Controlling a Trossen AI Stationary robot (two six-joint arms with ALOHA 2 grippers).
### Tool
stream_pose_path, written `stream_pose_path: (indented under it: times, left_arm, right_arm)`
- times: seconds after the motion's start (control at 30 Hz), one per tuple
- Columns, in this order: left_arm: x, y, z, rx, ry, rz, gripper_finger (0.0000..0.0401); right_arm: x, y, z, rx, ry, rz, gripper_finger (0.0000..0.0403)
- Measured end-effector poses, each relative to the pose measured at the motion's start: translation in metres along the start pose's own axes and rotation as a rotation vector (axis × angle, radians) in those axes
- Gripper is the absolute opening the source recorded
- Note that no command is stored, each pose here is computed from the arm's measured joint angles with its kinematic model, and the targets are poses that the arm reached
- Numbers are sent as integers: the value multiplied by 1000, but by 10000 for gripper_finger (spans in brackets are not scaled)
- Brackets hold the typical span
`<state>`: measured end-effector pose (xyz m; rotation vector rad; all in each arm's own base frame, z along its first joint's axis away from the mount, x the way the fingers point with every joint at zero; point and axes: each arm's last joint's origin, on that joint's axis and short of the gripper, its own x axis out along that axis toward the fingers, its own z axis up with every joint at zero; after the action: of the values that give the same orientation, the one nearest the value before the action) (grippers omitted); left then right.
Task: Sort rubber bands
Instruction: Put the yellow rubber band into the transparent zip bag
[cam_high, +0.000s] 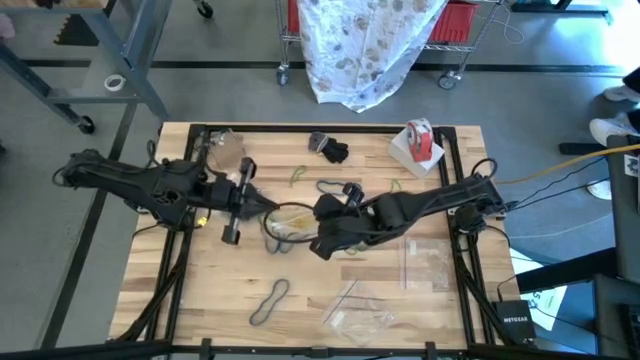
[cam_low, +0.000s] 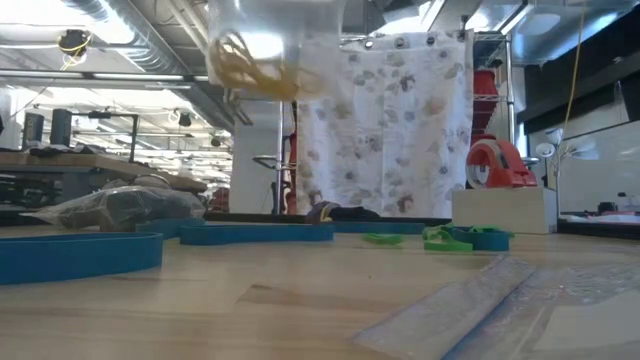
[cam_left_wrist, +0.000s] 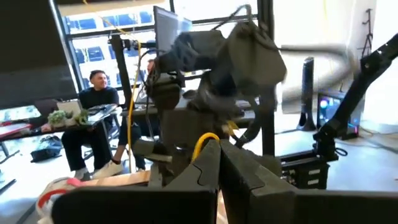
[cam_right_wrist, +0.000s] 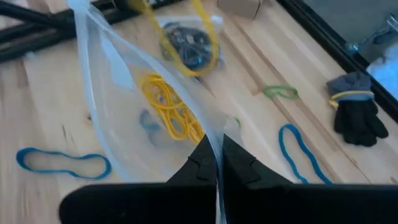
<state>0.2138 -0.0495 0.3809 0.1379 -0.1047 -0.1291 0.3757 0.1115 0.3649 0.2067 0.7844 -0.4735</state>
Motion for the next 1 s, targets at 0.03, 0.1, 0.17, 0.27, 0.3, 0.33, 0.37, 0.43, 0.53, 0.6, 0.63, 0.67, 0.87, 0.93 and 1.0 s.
stream_pose_path:
  times: [0.03, 0.1, 0.17, 0.27, 0.3, 0.33, 0.37, 0.43, 0.53, 0.6, 0.63, 0.67, 0.87, 0.93, 1.0]
  left_arm:
    - [1, -1, -1, 4, 2, -2, 0]
    - [2, -1, 1, 2, -19, 0, 0]
    - [2, -1, 3, -1, -38, 2, 0]
    - [3, -2, 5, -12, -72, -28, 0]
    - [4, -3, 6, -18, -93, -57, 0]
    - [5, -4, 7, -24, -110, -83, 0]
    - [6, -5, 8, -29, -127, -103, 0]
    - [10, -6, 8, -32, -154, -120, 0]
    - [16, -7, 7, -25, -175, -115, 0]
    - [20, -7, 5, -3, -190, -110, 0]
    - [22, -7, 5, 8, -204, -107, 0]
    - [24, -8, 5, 19, -217, -104, 0]
    - [30, -9, 10, 30, -344, -125, 0]
    - [32, -10, 11, 30, -369, -142, 0]
    - [34, -11, 9, 34, -365, -148, 0]
  right_arm:
    - [-2, -1, 1, -1, -10, 0, 0]
    - [-7, -2, 4, 3, -34, 16, 0]
    - [-10, -3, 6, 10, -46, 24, 0]
    - [-12, -4, 8, 11, -59, 29, 0]
    - [-12, -6, 9, 9, -60, 27, 0]
    - [-11, -6, 9, 5, -60, 27, 0]
    - [-11, -6, 9, 4, -60, 25, 0]
    - [-10, -8, 10, 9, -62, 22, 0]
    - [-10, -7, 11, 9, -62, 30, 0]
    - [-10, -7, 12, 12, -69, 35, 0]
    - [-10, -7, 12, 12, -70, 36, 0]
    - [-10, -7, 12, 11, -70, 36, 0]
    - [-10, -7, 11, 9, -67, 35, 0]
    - [-10, -7, 11, 6, -67, 35, 0]
    - [-10, -7, 11, -7, -67, 34, 0]
